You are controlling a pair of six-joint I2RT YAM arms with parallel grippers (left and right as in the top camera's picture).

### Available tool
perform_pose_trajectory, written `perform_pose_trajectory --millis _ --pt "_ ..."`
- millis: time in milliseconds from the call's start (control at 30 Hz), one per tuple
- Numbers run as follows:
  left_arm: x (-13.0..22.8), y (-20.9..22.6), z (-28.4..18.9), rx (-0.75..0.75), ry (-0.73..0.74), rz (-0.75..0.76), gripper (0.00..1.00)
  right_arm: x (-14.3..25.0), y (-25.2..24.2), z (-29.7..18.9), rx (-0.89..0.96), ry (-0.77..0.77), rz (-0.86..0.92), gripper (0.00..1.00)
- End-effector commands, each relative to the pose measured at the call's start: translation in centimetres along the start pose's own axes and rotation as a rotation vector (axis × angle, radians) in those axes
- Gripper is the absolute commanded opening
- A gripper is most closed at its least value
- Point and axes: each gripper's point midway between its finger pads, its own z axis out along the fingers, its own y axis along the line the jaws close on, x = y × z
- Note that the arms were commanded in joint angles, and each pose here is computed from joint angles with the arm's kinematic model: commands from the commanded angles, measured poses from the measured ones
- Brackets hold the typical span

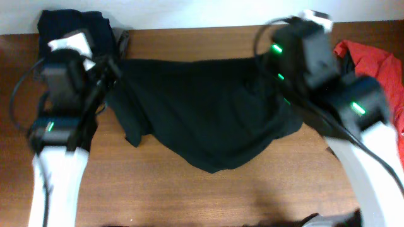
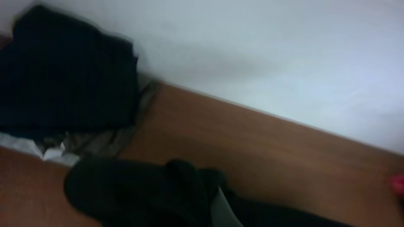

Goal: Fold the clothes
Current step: 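Lift the shirt with both grippers and stretch it apart, then lay the stretched shirt flat on the table with both grippers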

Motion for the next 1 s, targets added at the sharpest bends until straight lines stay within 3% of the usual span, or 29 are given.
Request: perform_pose_trajectory --millis 0,167,233,267,300,333,400,600,967 --pt "0.1 2.4 4.6 -0.13 -0.014 -0.001 0.05 -0.8 -1.2 5.8 0.121 0.007 0.062 0.04" --pt "0.8 2.8 12.3 -0.132 -0.056 0.024 0.08 -2.2 -1.2 15.2 0.153 -0.014 0.048 0.04" --pt "1.3 3.0 15.2 -0.124 -0.076 0.024 0.12 -2.6 -0.6 18.7 0.115 -0.022 -0.001 0.17" --pt "1.8 3.2 16.5 -0.124 -0.079 0.024 0.17 -2.7 -0.5 19.9 0.104 -0.025 -0.024 0.4" --pt "2.4 3.4 17.7 -0.124 -0.078 0.025 0.33 -2.4 -0.4 21.6 0.093 -0.018 -0.053 0.8" --pt "3.3 3.7 18.9 -0.127 -0.066 0.04 0.48 -2.1 -0.4 22.6 0.09 -0.008 -0.065 0.99" --pt "5.2 4.0 20.5 -0.119 -0.02 0.089 0.98 -1.3 -0.9 23.9 0.096 0.021 -0.101 0.99" --pt "7.9 4.2 20.6 -0.109 0.094 0.187 0.98 0.3 -1.5 23.3 0.101 0.1 -0.127 0.99" --pt "9.0 2.5 11.5 -0.05 0.301 0.177 0.98 5.9 -1.3 20.8 0.025 0.363 -0.114 0.99"
